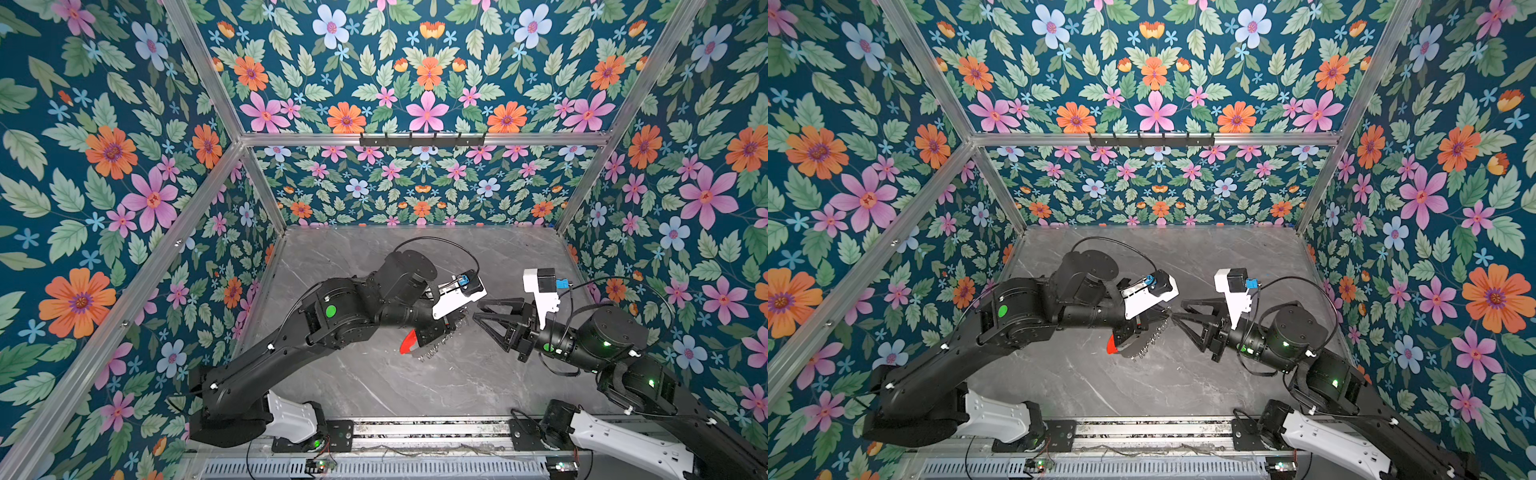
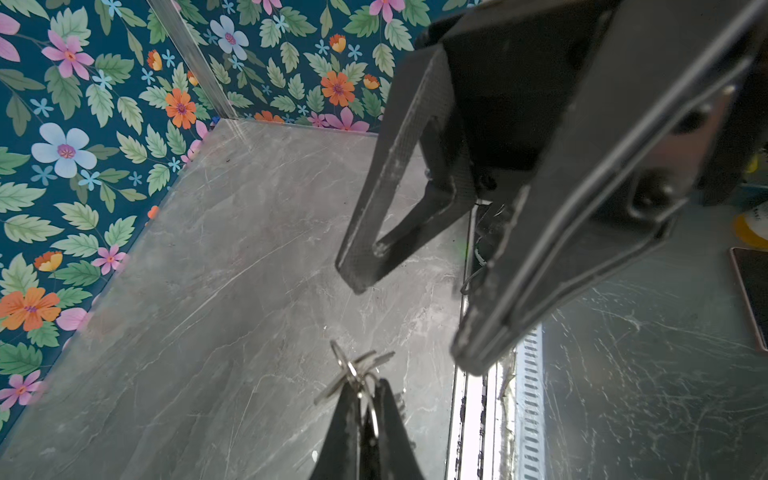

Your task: Remove the keys from the keyring

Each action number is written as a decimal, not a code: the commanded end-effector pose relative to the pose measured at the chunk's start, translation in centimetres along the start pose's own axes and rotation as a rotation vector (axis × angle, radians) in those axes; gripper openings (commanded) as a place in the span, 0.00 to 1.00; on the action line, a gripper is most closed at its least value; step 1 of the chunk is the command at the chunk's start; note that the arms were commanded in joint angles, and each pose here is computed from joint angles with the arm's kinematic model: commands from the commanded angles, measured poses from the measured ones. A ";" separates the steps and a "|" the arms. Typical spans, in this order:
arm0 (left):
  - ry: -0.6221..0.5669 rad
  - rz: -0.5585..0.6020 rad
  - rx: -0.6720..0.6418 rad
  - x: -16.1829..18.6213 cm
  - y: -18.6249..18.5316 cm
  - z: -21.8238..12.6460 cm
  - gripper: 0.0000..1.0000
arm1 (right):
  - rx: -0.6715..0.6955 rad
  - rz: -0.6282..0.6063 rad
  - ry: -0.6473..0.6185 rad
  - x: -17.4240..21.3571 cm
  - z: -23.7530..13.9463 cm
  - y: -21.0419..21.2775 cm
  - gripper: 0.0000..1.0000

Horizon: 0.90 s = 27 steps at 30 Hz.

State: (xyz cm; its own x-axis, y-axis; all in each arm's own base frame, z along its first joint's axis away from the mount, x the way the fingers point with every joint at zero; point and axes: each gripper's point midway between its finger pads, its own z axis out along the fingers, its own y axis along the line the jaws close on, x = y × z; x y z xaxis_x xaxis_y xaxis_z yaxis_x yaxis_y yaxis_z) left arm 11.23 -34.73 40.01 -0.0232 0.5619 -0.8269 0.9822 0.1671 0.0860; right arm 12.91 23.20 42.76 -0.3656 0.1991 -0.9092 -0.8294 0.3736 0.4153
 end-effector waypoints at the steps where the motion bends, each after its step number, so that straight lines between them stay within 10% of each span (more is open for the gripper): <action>1: -0.010 -0.018 0.069 -0.1 -1.1 -0.5 0.00 | -0.075 -0.078 -0.003 -0.5 -0.5 1.6 0.44; 27: -0.001 -0.026 0.176 0.4 -3.0 -1.5 0.00 | -0.315 0.074 0.097 -0.2 0.7 1.6 0.44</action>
State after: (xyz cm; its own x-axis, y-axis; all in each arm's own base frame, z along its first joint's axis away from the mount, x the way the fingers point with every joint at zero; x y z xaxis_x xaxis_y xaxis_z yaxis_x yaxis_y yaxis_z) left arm 8.24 -33.84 39.96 -0.0574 0.5709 -0.8190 0.9981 0.0513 -0.0342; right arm 13.95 23.95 41.53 -0.4745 0.1290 -0.8708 -0.8477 0.1994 0.4915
